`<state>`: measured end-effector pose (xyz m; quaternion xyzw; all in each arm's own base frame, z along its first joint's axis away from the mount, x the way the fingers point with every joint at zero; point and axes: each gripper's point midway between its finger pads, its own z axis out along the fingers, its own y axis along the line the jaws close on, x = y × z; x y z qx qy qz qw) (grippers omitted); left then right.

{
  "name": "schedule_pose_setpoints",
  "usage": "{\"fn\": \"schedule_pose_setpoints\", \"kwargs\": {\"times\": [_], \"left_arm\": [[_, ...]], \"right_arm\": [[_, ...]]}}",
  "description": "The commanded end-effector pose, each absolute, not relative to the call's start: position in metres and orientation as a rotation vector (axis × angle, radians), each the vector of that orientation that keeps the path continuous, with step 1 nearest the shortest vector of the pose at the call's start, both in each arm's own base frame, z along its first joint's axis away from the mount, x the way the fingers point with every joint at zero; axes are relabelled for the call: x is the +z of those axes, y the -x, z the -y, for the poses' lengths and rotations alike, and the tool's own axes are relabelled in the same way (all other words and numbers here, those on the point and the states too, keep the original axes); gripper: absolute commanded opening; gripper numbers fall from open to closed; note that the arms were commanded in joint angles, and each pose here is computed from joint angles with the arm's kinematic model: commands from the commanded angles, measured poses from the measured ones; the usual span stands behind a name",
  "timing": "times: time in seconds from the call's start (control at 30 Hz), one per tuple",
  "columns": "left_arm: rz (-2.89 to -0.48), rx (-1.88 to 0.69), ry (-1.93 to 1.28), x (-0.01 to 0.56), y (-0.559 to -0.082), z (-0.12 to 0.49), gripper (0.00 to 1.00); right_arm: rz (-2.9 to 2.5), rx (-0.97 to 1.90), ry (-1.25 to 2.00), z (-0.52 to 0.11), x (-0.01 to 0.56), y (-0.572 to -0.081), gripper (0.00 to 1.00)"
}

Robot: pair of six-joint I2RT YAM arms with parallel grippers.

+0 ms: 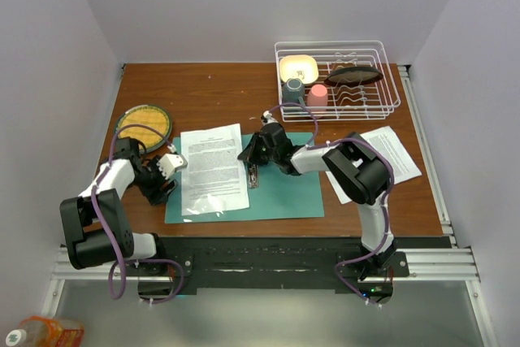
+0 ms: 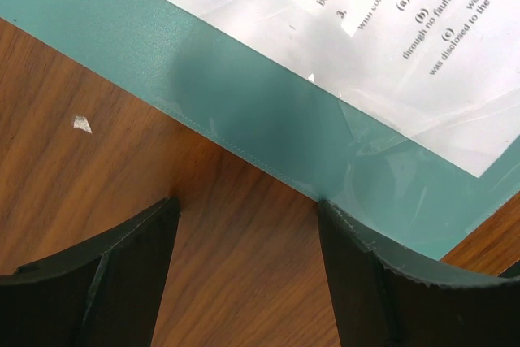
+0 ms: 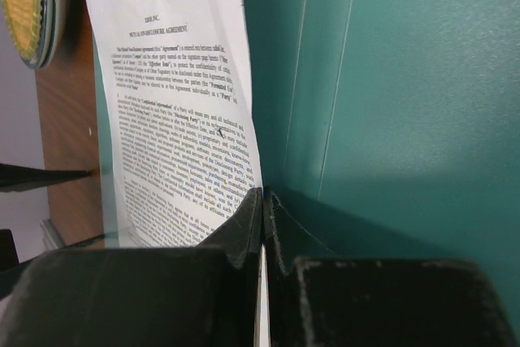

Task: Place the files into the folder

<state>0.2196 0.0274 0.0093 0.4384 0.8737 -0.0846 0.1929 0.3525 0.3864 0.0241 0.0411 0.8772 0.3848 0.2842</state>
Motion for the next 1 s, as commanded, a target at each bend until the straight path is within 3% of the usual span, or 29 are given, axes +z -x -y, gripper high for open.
{"fn": "schedule_pose_setpoints", "kwargs": {"times": [0.0,0.2,0.47,0.97], "left_arm": [[-2.487,-0.300,-1.241,-0.010,-0.205,-0.022,0.74],[-2.484,-0.293,-1.243,-0.009,-0.206,-0.023,0.74],[-2.476,-0.302,-1.237,-0.008,-0.207,-0.021,0.73],[-2.465,-0.300,-1.236,-0.006,-0.208,-0.020,0.73]], "right_arm": [[-2.249,1.013,-0.214,-0.384,0.052,-0.369,0.00],[-2.246,0.985,-0.167,-0.401,0.061,-0.370,0.00],[-2.270,0.986,-0.080,-0.422,0.068,-0.333,0.00],[-2.323,0.919,-0.054,-0.417,0.055,-0.309,0.00]]}}
